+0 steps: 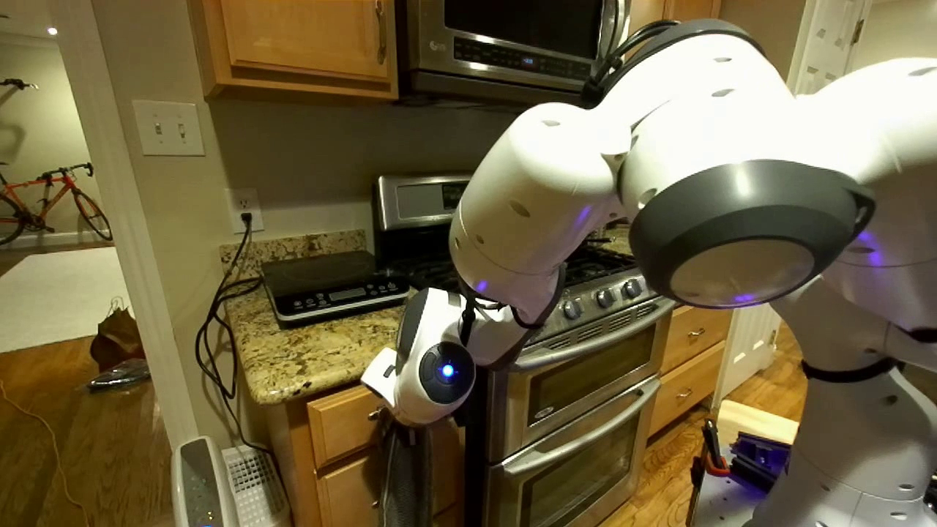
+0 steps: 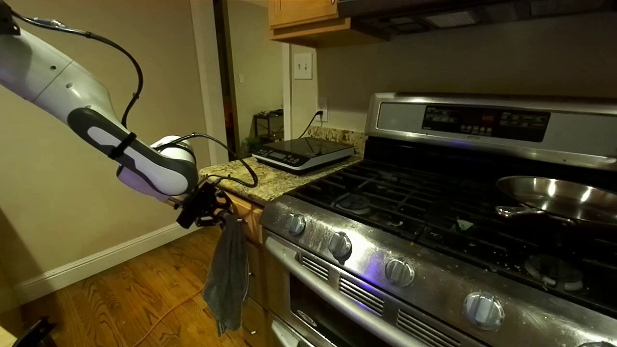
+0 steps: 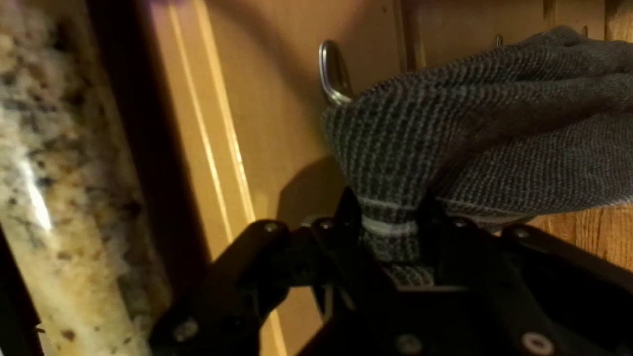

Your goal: Open the left first top drawer

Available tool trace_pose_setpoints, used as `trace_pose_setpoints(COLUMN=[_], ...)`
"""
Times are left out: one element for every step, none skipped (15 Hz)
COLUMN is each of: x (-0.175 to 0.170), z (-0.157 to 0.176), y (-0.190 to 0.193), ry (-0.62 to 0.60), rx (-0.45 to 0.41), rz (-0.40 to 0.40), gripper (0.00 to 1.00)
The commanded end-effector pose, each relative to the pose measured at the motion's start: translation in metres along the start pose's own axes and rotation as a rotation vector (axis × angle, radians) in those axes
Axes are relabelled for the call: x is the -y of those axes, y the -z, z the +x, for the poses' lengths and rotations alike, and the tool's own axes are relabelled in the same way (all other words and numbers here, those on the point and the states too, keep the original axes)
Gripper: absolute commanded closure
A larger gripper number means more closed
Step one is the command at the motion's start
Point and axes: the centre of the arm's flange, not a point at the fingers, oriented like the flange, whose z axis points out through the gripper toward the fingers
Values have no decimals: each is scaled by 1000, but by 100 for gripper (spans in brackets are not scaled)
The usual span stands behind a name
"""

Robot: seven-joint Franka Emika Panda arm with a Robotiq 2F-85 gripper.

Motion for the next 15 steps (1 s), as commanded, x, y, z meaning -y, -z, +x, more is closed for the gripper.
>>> trace_pose_setpoints(x=[1,1,2,2,2,2,2,2,2,4,6,8,11,14,18], z=[-1,-1,-2,-2,-2,-2,-2,-2,-2,-3,-5,-5,-6,-6,-7], y=[1,1,1,1,1,1,1,1,1,1,1,3,8,11,15], ry=[5,5,6,7,8,8,8,8,8,2,-1,1,-5,-3,-4], rx=[-3,-6,-7,-7,-7,-7,-7,-7,-7,-5,-1,-2,-6,-6,-6], rz=[-2,-4,-4,-5,-5,-5,-5,-5,-5,-7,-19,-27,-31,-38,-41], gripper=[71,71,71,71,71,71,71,71,71,90,90,90,90,90,90])
